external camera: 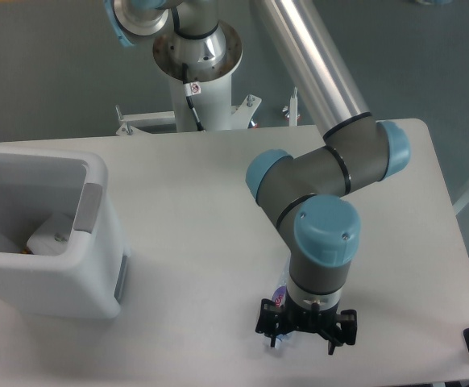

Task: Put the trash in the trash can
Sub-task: 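Lower the gripper onto the bottle cap end, then close the gripper on the bottle and lift it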

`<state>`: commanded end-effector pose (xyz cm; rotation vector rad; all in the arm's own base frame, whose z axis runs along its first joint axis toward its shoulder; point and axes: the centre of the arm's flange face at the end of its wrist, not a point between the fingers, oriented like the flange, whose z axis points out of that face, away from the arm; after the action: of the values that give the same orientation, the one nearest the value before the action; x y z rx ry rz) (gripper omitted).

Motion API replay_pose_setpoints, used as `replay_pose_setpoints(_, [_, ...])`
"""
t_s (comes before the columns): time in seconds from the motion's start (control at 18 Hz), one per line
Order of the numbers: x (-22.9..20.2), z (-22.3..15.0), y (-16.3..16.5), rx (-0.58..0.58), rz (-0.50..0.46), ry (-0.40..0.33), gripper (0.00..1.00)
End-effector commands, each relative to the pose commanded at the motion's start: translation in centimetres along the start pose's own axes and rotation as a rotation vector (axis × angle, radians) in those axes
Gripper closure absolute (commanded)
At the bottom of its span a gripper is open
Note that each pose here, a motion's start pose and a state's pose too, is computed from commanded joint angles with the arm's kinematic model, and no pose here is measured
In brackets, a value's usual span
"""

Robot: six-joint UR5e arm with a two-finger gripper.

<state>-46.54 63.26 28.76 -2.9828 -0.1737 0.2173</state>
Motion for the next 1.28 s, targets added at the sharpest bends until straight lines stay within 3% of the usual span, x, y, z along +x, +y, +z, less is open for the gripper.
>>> replay_pose_setpoints(0.39, [2.3,2.9,-0.4,-0.086,0.064,0.008,0.01])
replay_pose_setpoints(1.0, [5.2,5.5,-0.7,-0.129,0.097,0.035,0.06])
replay_pose_setpoints(1.28, [6.8,8.0,-0.1,-0.253,0.142,-0.063,0.06])
